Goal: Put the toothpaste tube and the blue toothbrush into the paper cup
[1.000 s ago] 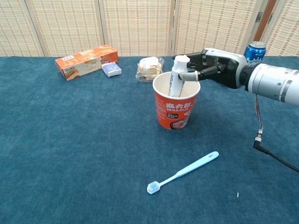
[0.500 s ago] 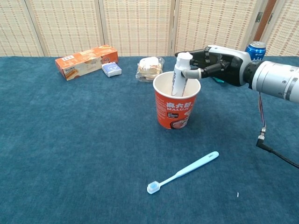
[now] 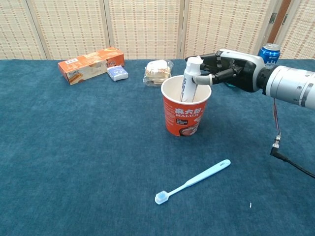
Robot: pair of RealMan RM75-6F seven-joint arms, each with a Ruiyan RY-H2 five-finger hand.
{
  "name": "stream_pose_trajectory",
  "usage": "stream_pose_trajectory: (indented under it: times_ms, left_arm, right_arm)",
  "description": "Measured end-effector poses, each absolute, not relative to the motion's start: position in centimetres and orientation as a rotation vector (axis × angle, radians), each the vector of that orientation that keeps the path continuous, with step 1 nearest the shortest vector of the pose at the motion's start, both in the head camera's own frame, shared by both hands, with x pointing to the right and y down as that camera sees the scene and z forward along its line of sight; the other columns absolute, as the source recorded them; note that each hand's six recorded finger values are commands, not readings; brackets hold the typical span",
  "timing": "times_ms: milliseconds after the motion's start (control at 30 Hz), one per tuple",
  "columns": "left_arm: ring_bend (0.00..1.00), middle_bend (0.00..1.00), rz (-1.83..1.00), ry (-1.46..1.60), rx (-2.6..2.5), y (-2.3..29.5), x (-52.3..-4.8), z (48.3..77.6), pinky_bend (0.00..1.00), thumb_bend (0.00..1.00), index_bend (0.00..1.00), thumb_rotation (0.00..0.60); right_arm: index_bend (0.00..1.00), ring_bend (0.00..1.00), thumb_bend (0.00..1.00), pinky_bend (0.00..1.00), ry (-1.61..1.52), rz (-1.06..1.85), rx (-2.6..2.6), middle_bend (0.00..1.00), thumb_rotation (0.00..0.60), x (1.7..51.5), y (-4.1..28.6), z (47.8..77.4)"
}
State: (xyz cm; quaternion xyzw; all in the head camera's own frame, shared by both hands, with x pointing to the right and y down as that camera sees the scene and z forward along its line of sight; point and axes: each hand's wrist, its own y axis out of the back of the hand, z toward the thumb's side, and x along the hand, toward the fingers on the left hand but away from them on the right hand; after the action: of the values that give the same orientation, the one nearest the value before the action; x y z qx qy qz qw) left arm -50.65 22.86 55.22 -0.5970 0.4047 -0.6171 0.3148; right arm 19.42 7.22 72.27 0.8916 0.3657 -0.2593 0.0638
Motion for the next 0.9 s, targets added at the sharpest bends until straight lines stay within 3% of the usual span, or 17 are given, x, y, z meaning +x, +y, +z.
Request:
stream_pose_trajectory:
  times_ms: [900]
  left_arm:
    - [0.08, 0.16, -1.631, 1.057, -1.572, 22.92, -50.60, 55.42, 0.16, 0.52, 0.32, 0.600]
  right_arm:
    - [0.41, 0.00, 0.15, 0.12, 1.114, -0.743, 2.712, 0.04, 0.600, 19.31, 6.85, 71.27]
